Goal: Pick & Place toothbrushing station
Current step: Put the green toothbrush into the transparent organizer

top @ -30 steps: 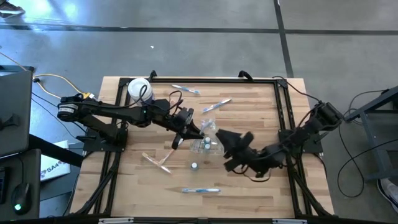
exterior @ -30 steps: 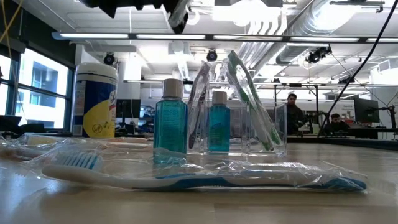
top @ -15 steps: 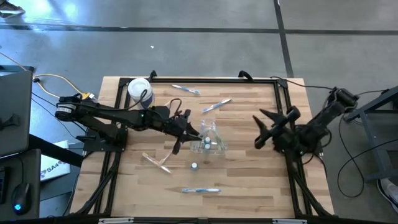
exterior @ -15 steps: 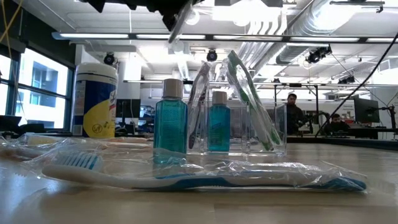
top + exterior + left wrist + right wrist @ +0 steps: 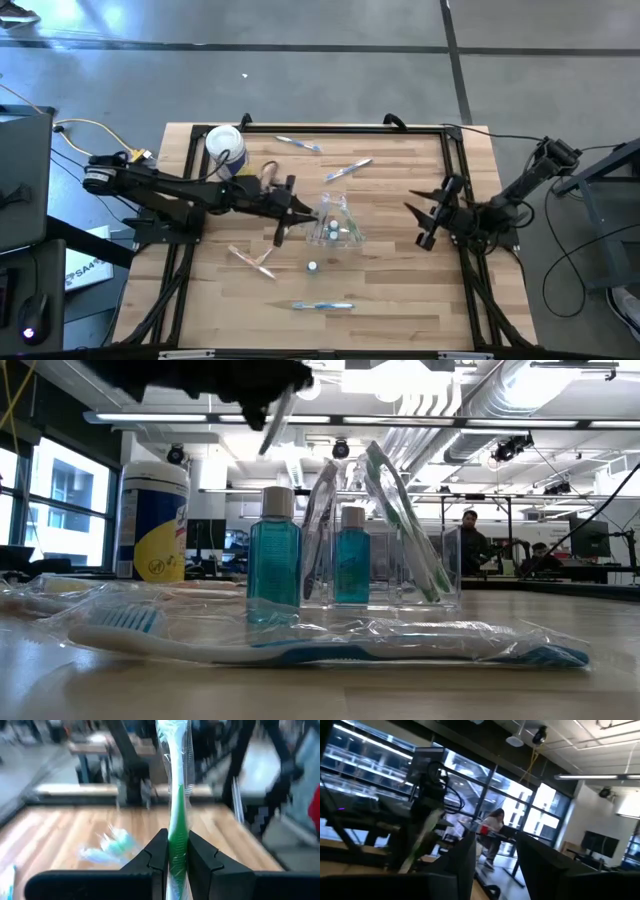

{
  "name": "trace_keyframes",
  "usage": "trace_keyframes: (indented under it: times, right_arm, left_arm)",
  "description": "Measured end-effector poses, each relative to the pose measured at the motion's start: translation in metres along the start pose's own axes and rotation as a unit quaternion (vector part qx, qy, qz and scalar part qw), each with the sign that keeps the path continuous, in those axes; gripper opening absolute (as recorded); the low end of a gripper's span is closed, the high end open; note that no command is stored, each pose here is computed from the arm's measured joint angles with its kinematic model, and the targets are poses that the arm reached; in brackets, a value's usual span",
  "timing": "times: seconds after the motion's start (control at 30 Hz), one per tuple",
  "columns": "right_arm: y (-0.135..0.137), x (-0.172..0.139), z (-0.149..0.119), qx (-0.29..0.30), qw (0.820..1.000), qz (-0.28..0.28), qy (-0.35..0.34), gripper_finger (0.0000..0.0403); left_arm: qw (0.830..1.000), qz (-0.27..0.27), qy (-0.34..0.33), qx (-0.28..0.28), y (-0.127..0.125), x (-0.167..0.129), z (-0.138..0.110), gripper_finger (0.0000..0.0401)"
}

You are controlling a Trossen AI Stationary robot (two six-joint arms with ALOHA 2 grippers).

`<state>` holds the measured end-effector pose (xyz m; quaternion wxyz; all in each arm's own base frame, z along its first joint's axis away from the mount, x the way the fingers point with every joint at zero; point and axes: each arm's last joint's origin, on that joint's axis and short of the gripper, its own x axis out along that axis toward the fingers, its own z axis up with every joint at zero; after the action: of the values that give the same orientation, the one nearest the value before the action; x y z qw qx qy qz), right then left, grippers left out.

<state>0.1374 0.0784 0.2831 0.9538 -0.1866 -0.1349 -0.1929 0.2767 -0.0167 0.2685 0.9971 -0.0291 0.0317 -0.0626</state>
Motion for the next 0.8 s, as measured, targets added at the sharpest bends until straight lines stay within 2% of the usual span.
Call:
trace_keyframes:
  times: [0.27,0.4,0.6,0.8]
  right_arm:
    - [0.003,-0.002,-0.006,0.007,1.000,0.014,0.001,0.0132]
    - [0.004,-0.002,-0.006,0.025,0.999,0.022,-0.005,0.0132]
    - [0.007,-0.002,-0.009,0.010,0.999,0.036,0.002,0.0132]
    - [0.008,-0.002,-0.009,0.031,0.998,0.045,-0.002,0.0133]
  left_arm:
    - [0.992,-0.002,-0.127,-0.005,0.000,-0.031,-0.024,0.0037]
    - [0.993,0.004,-0.116,-0.011,0.001,-0.027,-0.036,0.0037]
    - [0.993,-0.021,-0.111,-0.014,0.001,-0.014,-0.052,0.0037]
    - [0.993,-0.026,-0.115,0.024,0.004,-0.006,-0.062,0.0037]
